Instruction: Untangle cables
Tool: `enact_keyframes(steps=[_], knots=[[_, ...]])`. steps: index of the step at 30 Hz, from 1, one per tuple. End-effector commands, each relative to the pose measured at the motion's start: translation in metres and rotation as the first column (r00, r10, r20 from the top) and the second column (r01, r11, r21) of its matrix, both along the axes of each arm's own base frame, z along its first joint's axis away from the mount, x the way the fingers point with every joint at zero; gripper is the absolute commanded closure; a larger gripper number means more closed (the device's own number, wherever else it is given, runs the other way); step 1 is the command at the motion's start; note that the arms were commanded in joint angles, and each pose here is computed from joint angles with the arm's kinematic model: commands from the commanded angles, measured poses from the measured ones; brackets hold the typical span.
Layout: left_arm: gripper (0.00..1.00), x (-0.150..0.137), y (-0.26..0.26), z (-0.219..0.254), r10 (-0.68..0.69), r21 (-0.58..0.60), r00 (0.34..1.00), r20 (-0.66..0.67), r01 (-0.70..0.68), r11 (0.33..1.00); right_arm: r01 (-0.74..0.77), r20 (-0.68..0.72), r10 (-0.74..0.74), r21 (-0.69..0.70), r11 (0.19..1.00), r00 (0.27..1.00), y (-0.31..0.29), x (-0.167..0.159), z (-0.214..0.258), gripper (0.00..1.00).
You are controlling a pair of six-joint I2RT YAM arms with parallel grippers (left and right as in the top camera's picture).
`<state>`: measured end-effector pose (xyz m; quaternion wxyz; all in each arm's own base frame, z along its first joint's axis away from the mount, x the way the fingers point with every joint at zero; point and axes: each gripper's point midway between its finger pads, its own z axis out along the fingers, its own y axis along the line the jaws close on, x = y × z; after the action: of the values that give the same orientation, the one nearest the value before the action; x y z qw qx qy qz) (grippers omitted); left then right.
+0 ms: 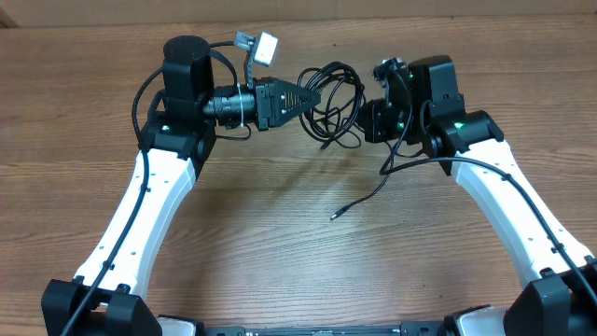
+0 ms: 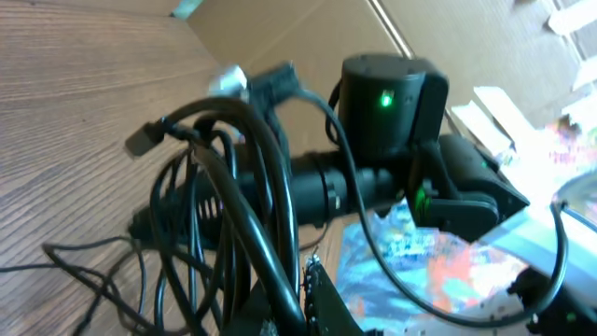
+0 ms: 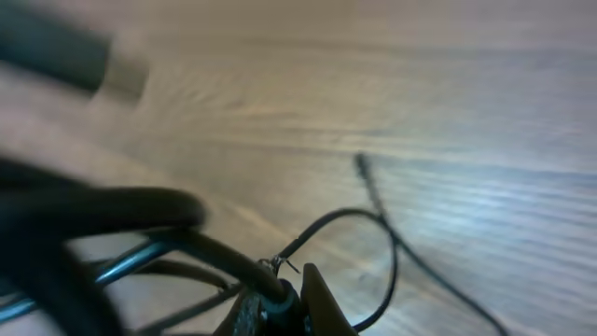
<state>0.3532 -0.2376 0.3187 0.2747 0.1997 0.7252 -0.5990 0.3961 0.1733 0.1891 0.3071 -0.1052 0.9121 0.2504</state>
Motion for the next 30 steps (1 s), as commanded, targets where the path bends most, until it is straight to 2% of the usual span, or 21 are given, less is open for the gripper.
enact_keyframes(steps=[1, 4, 7, 13, 19, 22, 26, 30], knots=[[0.96, -0.013, -0.001, 0.002, -0.079, 0.016, 0.991, 0.11, 0.078, 0.997, 0.116, 0.048, -0.116, -0.001, 0.993, 0.992, -0.013, 0.018, 0.012, 0.96], [0.96, -0.007, 0.003, -0.019, -0.023, 0.09, 0.996, 0.082, 0.016, 0.996, 0.054, 0.061, -0.058, 0.063, 0.997, 0.996, 0.0, 0.017, 0.028, 0.96], [0.96, 0.007, 0.012, -0.045, 0.103, 0.199, 0.995, 0.015, -0.104, 0.974, -0.098, 0.05, 0.09, 0.198, 0.975, 0.995, 0.028, 0.0, 0.045, 0.96], [0.95, 0.011, 0.004, -0.054, 0.141, 0.255, 0.99, 0.026, -0.143, 0.956, -0.248, 0.071, 0.238, 0.327, 0.912, 0.969, 0.052, -0.019, 0.065, 0.96], [0.73, 0.007, -0.008, -0.068, 0.139, 0.299, 0.99, 0.008, -0.135, 0.945, -0.287, 0.074, 0.28, 0.362, 0.887, 0.957, 0.057, -0.026, 0.07, 0.96], [0.67, 0.008, -0.008, -0.074, 0.159, 0.329, 0.987, 0.006, -0.152, 0.932, -0.287, 0.075, 0.279, 0.361, 0.887, 0.957, 0.056, -0.026, 0.07, 0.96], [0.51, 0.014, -0.001, -0.074, 0.15, 0.344, 0.986, 0.078, -0.168, 0.924, -0.26, 0.069, 0.253, 0.361, 0.896, 0.965, 0.045, -0.02, 0.069, 0.96], [0.48, 0.029, 0.016, -0.068, 0.19, 0.327, 0.974, 0.124, -0.221, 0.919, -0.242, 0.055, 0.237, 0.344, 0.907, 0.97, 0.032, -0.018, 0.063, 0.96]])
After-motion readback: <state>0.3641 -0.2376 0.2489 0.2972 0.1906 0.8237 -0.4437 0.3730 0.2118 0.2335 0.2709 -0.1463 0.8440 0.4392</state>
